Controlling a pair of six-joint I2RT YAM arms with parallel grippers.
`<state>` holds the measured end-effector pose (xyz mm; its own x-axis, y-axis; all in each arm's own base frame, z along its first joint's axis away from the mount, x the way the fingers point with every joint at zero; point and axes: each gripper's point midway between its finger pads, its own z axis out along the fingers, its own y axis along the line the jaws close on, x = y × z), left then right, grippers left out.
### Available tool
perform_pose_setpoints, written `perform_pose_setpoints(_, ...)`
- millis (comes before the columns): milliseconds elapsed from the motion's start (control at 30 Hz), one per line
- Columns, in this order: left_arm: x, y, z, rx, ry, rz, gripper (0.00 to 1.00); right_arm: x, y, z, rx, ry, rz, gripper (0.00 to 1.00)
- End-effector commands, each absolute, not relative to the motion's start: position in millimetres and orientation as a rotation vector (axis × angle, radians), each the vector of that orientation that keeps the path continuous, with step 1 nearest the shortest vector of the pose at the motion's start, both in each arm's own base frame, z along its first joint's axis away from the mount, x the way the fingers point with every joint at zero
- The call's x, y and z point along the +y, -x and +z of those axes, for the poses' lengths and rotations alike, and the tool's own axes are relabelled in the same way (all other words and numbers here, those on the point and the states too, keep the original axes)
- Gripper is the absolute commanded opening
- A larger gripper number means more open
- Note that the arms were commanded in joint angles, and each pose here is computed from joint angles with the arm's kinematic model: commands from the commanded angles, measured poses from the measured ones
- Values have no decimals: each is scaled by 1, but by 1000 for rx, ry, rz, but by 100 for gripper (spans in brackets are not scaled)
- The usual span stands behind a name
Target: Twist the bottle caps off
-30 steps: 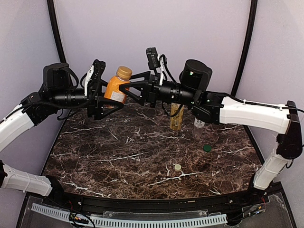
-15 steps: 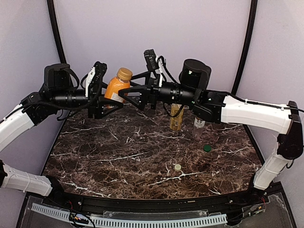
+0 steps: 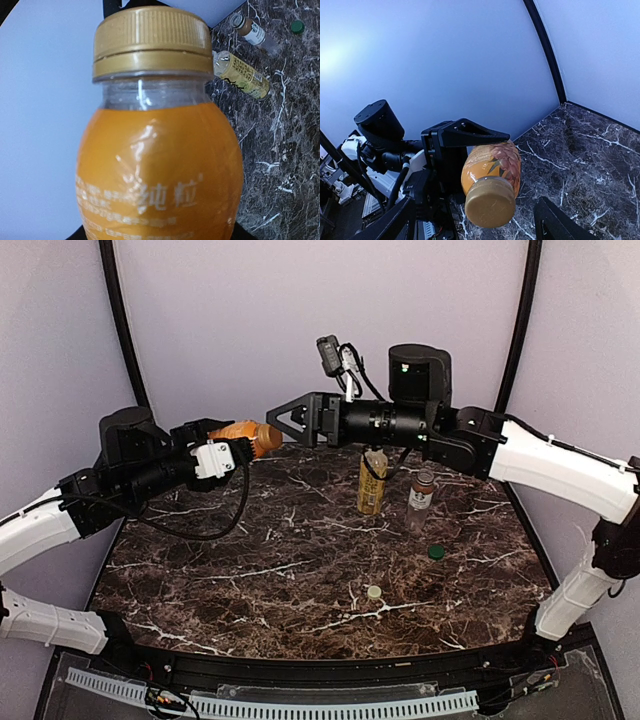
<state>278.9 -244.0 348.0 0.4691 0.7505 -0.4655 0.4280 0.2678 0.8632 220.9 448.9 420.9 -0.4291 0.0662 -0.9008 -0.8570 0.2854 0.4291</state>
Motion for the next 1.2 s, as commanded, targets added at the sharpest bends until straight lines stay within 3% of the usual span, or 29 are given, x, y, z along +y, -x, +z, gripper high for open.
perform_pose_setpoints(0, -234, -287, 383, 938, -1303, 626, 39, 462, -231, 405, 1776, 688, 1311, 79)
perform_pose_setpoints(233, -234, -286, 378, 941, -1309, 631, 38, 465, -243, 390, 1828, 674, 1315, 68)
perform_pose_setpoints(467, -238, -283, 370, 933, -1335, 620, 38, 470, -243, 387, 1823, 696, 1339, 47)
perform_pose_setpoints(733, -242, -282, 369, 919, -1350, 624, 37, 474, -240, 386, 1814, 724, 1373, 34)
perform_pose_setpoints(833, -242, -282, 368, 923, -1352, 620, 36, 475, -238, 386, 1814, 736, 1380, 21)
perform_pose_setpoints(933, -243, -281, 364, 939, -1360, 599, 33, 474, -235, 386, 1794, 782, 1368, 0)
perform_pose_setpoints(967, -243, -280, 362, 947, -1364, 587, 31, 475, -232, 387, 1766, 825, 1352, 0)
perform_pose_setpoints(1033, -246, -274, 350, 1000, -1411, 497, 30, 474, -216, 391, 1666, 997, 1323, 0)
perform_pose_setpoints(1167, -259, -226, 297, 1180, -1649, 78, 28, 468, -176, 376, 1408, 1394, 1067, 0)
